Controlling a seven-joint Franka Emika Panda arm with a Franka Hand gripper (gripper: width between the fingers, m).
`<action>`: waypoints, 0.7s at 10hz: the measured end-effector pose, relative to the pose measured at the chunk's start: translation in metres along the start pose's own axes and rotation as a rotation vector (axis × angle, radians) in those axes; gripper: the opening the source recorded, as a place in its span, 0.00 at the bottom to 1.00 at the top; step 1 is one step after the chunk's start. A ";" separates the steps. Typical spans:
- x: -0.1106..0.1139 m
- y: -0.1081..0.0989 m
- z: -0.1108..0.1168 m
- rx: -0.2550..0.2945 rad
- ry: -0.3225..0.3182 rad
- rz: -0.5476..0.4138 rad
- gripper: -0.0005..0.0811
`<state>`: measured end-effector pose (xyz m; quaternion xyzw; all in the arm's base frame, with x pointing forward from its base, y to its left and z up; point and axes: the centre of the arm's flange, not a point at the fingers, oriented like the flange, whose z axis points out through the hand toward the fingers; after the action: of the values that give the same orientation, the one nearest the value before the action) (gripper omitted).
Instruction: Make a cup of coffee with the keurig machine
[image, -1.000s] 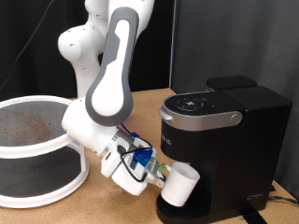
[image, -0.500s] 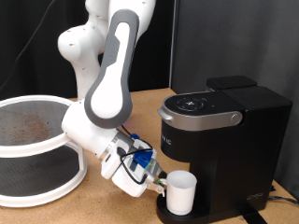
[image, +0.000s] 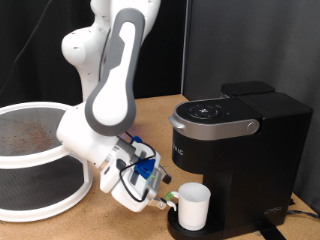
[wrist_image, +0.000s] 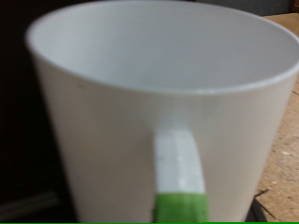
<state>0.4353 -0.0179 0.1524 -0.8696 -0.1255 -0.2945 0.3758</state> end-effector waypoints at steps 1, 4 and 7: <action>0.003 -0.001 -0.010 0.041 0.003 0.014 0.98; 0.010 -0.004 -0.044 0.119 0.035 0.037 0.99; 0.013 -0.009 -0.079 0.151 0.076 0.051 0.99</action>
<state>0.4084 -0.0688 0.2083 -0.8299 -0.1111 -0.3073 0.4522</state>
